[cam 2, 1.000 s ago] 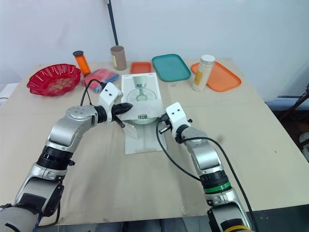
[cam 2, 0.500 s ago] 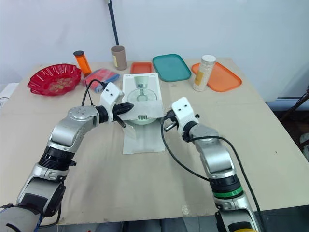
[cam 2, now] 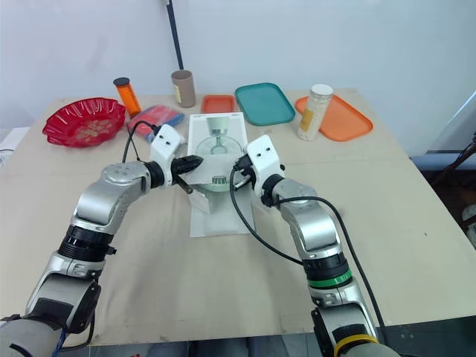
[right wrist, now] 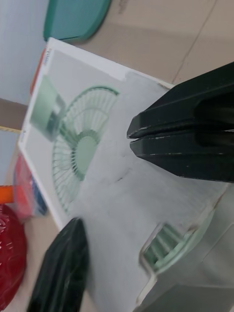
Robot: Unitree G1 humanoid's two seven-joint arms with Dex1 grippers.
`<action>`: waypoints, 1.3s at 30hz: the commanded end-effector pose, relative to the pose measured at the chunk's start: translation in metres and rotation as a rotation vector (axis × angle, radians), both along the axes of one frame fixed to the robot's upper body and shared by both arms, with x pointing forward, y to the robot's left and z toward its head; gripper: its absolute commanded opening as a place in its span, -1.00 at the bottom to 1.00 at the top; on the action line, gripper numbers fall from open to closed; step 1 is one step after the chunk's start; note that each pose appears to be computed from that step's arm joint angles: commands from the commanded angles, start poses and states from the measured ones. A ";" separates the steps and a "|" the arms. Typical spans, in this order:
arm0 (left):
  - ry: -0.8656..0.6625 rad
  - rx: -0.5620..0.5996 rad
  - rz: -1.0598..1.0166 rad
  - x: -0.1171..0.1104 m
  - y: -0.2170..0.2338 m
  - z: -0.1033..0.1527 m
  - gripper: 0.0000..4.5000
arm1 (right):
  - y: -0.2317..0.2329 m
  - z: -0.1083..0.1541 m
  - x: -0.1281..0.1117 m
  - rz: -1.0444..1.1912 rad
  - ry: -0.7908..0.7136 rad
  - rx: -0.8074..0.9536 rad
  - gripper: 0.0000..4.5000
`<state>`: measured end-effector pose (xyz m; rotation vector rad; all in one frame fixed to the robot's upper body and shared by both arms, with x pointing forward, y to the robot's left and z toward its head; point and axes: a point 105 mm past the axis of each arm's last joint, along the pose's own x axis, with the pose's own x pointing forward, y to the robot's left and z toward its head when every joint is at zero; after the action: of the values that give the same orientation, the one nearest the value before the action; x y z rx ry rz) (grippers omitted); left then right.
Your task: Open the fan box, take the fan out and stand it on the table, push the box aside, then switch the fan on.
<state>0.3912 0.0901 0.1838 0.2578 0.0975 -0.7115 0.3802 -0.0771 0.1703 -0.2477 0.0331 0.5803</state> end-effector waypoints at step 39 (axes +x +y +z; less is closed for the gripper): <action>0.100 0.087 0.142 -0.075 -0.022 -0.031 -1.00 | 0.025 -0.023 0.026 0.060 0.108 -0.034 -0.99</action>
<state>0.3155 0.0641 0.1497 0.2542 0.2767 -0.6109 0.4063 -0.0519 0.1662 -0.2447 0.0701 0.6518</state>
